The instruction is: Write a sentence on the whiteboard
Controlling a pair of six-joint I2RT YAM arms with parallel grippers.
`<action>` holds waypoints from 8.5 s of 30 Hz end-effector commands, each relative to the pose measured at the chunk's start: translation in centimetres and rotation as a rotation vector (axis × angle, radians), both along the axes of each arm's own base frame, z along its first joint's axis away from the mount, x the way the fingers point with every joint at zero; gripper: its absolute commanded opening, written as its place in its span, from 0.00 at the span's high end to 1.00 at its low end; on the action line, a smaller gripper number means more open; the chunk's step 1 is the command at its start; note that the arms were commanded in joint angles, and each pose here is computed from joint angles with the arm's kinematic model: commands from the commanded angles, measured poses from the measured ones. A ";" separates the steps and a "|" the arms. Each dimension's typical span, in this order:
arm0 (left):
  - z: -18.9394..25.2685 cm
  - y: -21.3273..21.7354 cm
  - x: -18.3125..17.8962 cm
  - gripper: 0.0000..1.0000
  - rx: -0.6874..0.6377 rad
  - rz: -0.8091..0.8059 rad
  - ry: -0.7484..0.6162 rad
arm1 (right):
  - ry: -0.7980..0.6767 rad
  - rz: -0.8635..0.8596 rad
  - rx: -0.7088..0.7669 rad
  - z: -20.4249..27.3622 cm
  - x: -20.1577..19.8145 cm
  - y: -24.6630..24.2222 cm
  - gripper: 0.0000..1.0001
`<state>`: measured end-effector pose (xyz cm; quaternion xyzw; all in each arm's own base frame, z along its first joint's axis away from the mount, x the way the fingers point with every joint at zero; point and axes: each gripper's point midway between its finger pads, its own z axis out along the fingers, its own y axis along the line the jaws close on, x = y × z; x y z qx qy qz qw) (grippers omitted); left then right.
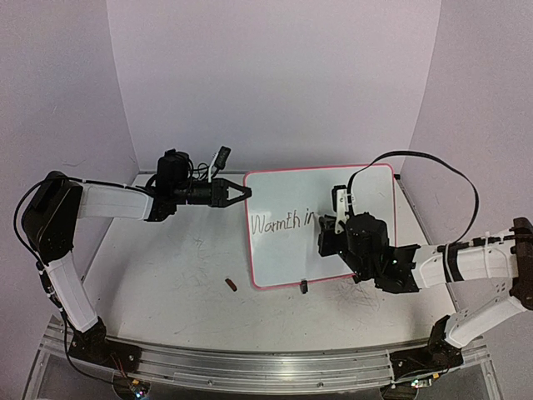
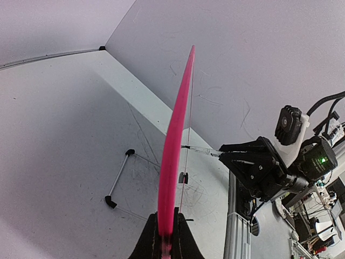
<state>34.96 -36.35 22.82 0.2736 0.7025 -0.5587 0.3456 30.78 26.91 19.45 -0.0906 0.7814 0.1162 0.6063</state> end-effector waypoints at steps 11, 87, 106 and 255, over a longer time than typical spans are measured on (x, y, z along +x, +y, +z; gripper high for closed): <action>-0.7 -1.1 -1.4 1.00 0.033 -0.032 0.017 | 0.049 -0.049 -0.012 -1.0 0.0 -1.6 1.00; -0.3 -1.2 -1.7 1.00 0.031 -0.038 0.004 | -0.063 -0.020 -0.008 2.5 1.4 -3.0 1.00; -0.4 -1.3 -1.7 1.00 0.031 -0.039 0.008 | 0.030 -0.010 -0.034 -0.4 0.4 -3.2 1.00; -0.3 -1.3 -1.8 1.00 0.031 -0.043 0.005 | 0.095 -0.010 0.031 -2.1 -1.1 -4.1 1.00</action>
